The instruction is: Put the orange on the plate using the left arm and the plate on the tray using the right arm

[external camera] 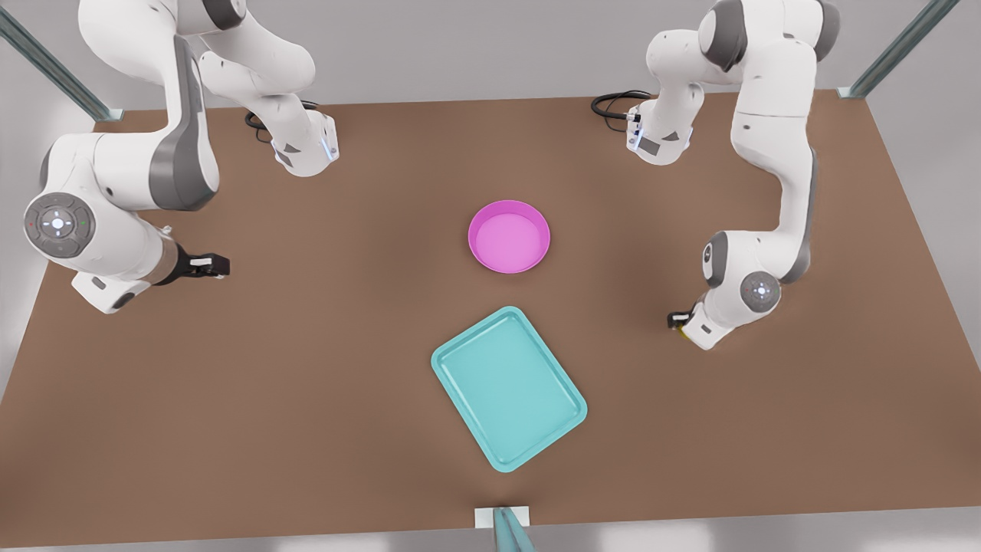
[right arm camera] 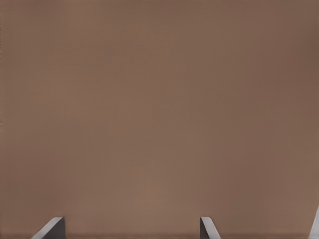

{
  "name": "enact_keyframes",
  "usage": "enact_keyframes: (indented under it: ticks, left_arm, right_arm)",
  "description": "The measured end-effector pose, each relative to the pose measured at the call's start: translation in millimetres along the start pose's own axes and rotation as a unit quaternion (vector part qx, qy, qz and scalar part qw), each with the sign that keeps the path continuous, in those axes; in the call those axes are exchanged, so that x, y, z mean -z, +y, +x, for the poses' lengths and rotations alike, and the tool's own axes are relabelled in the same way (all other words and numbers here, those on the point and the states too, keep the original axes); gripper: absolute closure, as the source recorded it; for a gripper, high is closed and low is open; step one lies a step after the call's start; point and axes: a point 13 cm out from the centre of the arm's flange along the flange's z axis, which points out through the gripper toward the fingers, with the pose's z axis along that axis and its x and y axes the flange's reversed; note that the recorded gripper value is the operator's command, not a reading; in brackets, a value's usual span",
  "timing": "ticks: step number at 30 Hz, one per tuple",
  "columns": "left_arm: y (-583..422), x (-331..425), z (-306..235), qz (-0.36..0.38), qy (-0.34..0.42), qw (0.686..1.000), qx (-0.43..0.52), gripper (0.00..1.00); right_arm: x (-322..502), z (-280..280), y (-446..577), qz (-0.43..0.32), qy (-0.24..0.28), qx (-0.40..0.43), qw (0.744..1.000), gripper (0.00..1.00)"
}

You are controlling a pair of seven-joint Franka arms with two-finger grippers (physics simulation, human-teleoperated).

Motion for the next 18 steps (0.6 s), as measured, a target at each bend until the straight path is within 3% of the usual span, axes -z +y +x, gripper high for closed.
enact_keyframes:
  ticks: [2, 6, 12, 16, 17, 18]
  left_arm:
    - [-154, 55, -5, 0.021, -0.022, 0.996, -0.086, 0.35]
    - [-354, 44, 89, 0.02, 0.02, 0.984, -0.178, 0.35]
    - [-404, -8, 197, -0.021, 0.111, 0.982, -0.153, 0.35]
    - [-399, -17, 232, -0.052, 0.155, 0.98, -0.112, 0.34]
    - [-393, -21, 237, -0.061, 0.164, 0.979, -0.101, 0.33]
    - [-387, -25, 242, -0.071, 0.173, 0.978, -0.09, 0.06]
  right_arm:
    - [-1, 1, -3, -0.001, 0.001, -0.002, 1.0, 0.0]
    - [-3, 1, -4, -0.001, 0.005, -0.003, 1.0, 0.0]
    - [-6, 2, -8, -0.002, 0.01, -0.006, 1.0, 0.0]
    - [-8, 3, -12, -0.005, 0.015, -0.011, 1.0, 0.0]
    - [-12, 3, -11, -0.007, 0.02, -0.01, 1.0, 0.0]
    - [-26, 4, -5, -0.015, 0.035, -0.006, 0.999, 0.0]
